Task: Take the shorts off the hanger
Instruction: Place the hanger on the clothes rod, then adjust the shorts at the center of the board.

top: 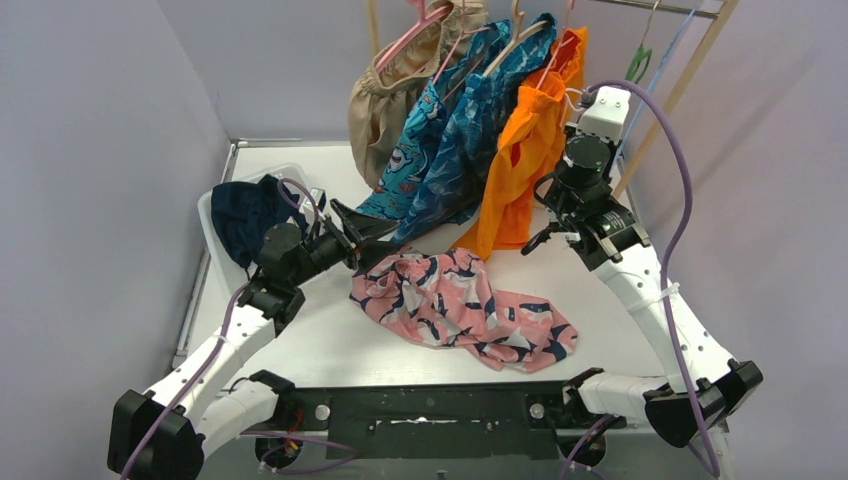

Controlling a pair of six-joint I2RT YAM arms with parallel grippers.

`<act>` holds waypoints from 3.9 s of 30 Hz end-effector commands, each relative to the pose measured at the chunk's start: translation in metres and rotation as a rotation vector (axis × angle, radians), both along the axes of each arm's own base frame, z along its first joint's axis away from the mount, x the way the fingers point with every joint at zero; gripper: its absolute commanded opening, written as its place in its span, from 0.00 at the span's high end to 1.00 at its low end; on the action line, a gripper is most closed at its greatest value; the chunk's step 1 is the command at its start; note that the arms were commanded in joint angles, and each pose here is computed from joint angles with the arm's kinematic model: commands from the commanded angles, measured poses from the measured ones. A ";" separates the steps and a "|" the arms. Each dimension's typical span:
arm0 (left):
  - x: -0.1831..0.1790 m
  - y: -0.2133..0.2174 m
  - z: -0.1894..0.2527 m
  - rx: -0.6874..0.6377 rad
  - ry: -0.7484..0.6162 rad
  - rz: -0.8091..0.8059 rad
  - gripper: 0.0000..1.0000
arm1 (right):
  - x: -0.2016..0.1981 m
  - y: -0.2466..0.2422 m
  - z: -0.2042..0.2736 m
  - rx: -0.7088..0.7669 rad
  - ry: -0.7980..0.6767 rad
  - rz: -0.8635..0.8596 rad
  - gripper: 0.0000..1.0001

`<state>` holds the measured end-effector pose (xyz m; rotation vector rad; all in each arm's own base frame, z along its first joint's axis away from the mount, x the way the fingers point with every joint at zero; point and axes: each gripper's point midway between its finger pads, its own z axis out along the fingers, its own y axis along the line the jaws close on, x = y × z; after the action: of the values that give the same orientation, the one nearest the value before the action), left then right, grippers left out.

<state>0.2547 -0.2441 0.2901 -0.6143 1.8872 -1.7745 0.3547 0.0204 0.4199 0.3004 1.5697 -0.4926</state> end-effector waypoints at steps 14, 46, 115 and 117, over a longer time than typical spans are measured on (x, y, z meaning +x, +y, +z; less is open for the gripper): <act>-0.006 0.000 0.022 -0.029 -0.106 -0.028 0.28 | -0.006 0.003 0.003 0.138 -0.008 0.076 0.73; -0.018 -0.026 -0.055 0.391 -0.073 -0.097 0.24 | -0.127 0.175 -0.180 0.342 0.595 0.845 0.12; -0.017 -0.033 -0.165 0.655 0.239 -0.103 0.18 | -0.143 0.154 -0.279 0.666 0.477 0.486 0.39; -0.012 -0.033 -0.164 0.728 0.218 -0.095 0.18 | -0.141 0.140 -0.284 0.675 0.455 0.390 0.38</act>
<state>0.2227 -0.2674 0.1007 -0.5719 2.5936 -1.0316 0.1990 0.1956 0.1344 0.1209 2.2171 0.4843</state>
